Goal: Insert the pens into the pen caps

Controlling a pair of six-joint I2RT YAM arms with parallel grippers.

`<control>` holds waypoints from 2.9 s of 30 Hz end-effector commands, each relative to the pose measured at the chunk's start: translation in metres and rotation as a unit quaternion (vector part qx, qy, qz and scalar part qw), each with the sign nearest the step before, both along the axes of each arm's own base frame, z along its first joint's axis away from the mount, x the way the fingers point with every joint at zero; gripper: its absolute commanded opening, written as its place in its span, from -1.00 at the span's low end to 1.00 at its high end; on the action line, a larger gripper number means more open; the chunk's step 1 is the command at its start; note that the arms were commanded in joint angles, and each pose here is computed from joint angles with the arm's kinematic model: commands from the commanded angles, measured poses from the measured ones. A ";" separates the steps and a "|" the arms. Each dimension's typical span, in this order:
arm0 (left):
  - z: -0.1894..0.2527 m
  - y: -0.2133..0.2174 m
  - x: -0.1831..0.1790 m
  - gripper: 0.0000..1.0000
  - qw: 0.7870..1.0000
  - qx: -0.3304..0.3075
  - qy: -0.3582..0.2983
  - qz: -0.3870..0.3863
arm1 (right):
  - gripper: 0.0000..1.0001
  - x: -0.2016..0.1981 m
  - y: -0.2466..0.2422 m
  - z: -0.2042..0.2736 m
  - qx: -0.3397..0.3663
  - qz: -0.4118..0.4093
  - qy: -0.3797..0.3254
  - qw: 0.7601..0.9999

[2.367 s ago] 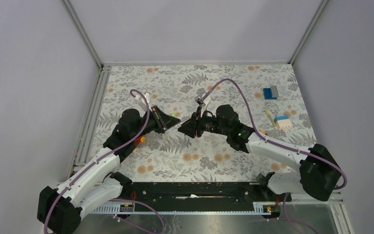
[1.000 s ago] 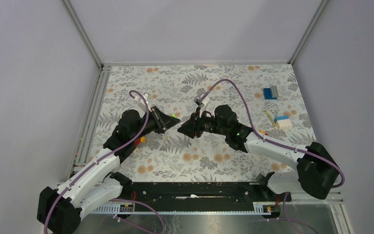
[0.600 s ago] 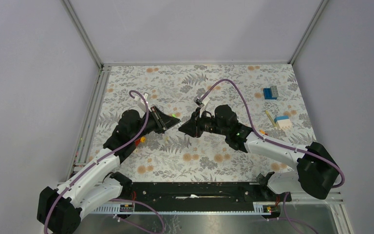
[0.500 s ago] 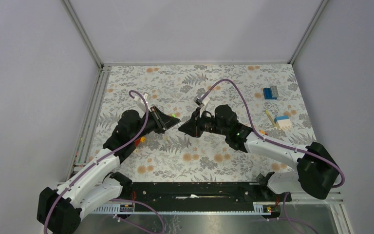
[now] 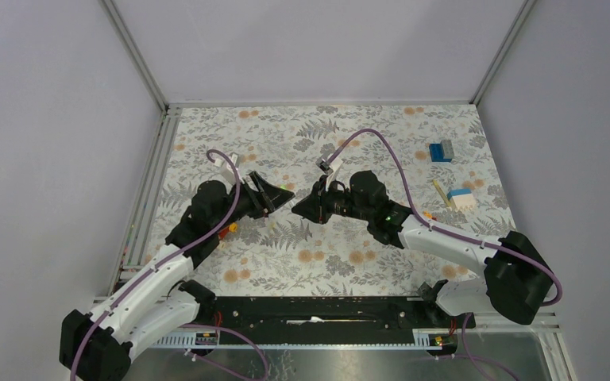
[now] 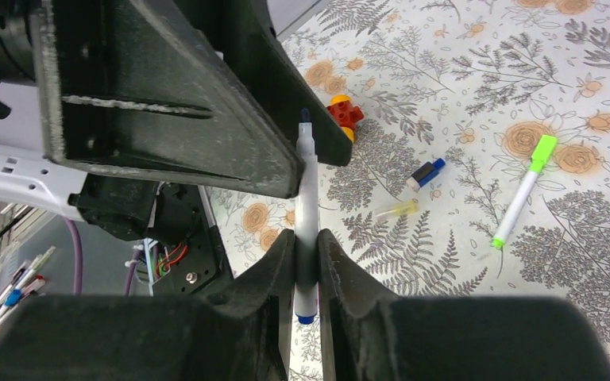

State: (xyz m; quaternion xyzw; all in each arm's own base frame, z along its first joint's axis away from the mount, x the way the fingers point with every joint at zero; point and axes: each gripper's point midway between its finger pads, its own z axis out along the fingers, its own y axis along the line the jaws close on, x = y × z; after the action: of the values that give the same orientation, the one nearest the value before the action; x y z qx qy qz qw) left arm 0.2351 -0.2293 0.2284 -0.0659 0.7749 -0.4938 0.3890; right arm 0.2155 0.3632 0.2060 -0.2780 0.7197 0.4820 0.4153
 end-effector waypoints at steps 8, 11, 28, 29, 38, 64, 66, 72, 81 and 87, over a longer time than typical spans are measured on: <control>-0.024 0.046 0.020 0.32 0.985 0.124 0.025 0.113 | -1.00 0.024 -0.026 -0.004 -0.044 -0.095 -0.028 0.994; -0.047 0.063 0.027 0.28 0.970 0.181 0.061 0.150 | -1.00 0.029 -0.033 -0.008 -0.057 -0.117 -0.026 0.991; -0.143 0.075 0.056 0.15 0.909 0.343 0.183 0.149 | -1.00 0.030 -0.047 -0.029 -0.095 -0.141 -0.019 0.985; -0.147 0.077 0.057 0.15 0.906 0.348 0.187 0.150 | -1.00 0.030 -0.048 -0.030 -0.096 -0.141 -0.019 0.985; -0.170 0.083 0.070 0.06 0.889 0.374 0.216 0.150 | -1.00 0.029 -0.054 -0.036 -0.111 -0.144 -0.026 0.983; -0.194 0.073 0.072 -0.86 0.888 0.391 0.221 0.097 | -1.00 0.032 -0.061 -0.043 -0.128 -0.153 -0.038 0.979; -0.191 0.073 0.072 -0.65 0.889 0.390 0.218 0.100 | -1.00 0.032 -0.061 -0.044 -0.129 -0.153 -0.037 0.979; -0.189 0.071 0.075 -0.27 0.892 0.381 0.219 0.107 | -1.00 0.032 -0.060 -0.043 -0.128 -0.152 -0.039 0.979; -0.185 0.069 0.083 0.19 0.894 0.380 0.211 0.110 | -1.00 0.031 -0.064 -0.042 -0.132 -0.154 -0.041 0.978; -0.186 0.067 0.088 0.21 0.891 0.387 0.209 0.108 | -1.00 0.031 -0.065 -0.042 -0.133 -0.154 -0.042 0.978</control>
State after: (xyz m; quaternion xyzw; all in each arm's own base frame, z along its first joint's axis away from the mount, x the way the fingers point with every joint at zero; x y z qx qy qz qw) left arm 0.3009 -0.1556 0.0277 -0.0967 0.9646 -0.0769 0.2330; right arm 0.2432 0.3007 0.1516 -0.2385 0.8054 0.3036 0.4496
